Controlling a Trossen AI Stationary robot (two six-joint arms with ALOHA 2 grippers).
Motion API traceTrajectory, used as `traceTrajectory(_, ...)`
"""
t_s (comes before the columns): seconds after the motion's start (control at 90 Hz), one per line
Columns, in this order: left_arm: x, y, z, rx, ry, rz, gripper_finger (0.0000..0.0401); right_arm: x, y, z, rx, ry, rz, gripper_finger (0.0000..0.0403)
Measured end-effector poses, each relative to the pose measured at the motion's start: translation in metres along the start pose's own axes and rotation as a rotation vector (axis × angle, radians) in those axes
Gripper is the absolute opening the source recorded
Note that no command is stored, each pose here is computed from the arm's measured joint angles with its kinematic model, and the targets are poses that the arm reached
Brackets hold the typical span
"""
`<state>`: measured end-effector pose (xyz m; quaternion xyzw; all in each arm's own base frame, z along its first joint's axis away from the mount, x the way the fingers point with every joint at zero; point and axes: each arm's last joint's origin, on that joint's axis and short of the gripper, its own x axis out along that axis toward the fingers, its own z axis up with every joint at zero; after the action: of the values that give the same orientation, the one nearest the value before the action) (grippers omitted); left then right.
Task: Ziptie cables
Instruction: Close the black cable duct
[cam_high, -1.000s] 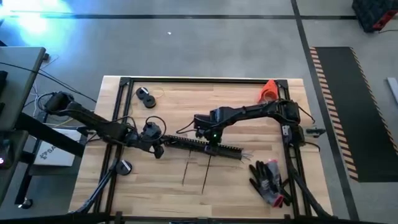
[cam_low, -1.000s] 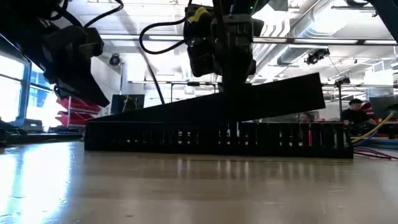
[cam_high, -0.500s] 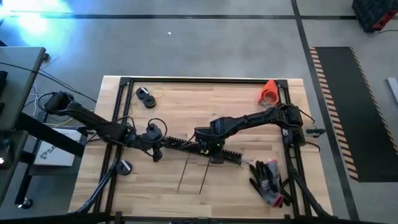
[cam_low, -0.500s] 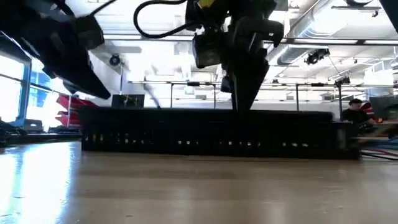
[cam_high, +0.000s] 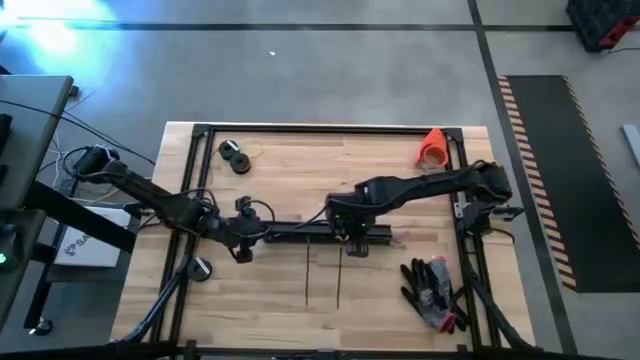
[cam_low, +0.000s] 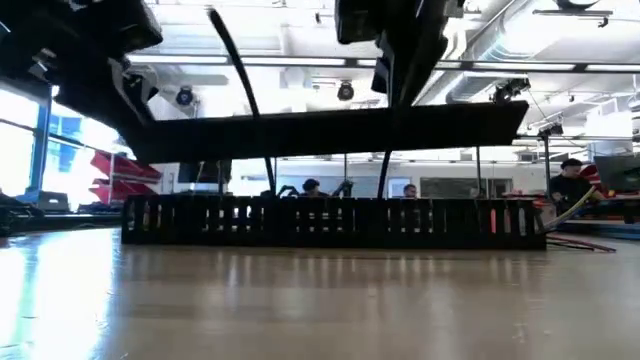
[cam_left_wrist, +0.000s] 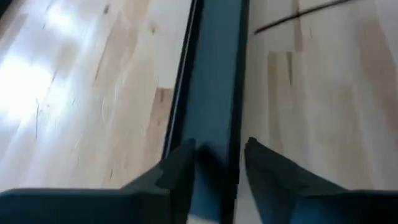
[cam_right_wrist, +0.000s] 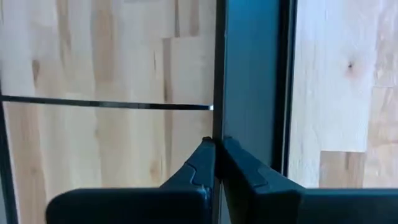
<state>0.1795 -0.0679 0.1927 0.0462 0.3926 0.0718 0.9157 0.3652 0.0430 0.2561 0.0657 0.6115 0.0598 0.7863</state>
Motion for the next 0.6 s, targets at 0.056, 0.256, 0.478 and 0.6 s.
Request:
traceTrajectory(0.056, 0.001, 0.000, -0.002, 0.012, 0.019, 0.006, 0.0160, 0.000, 0.002, 0.000, -0.005, 0.001, -0.002, 0.0000)
traceTrajectory(0.256, 0.006, -0.004, -0.004, 0.018, 0.006, 0.103, 0.0179, 0.001, 0.005, -0.001, -0.012, 0.001, -0.025, 0.0000)
traceTrajectory(0.478, 0.017, -0.018, -0.007, 0.049, 0.030, 0.054, 0.0090, 0.001, 0.005, -0.001, -0.017, 0.005, -0.021, 0.0000)
traceTrajectory(0.6, 0.019, -0.025, -0.008, 0.030, 0.038, 0.020, 0.0013, 0.001, 0.006, -0.002, -0.039, 0.005, -0.021, 0.0000)
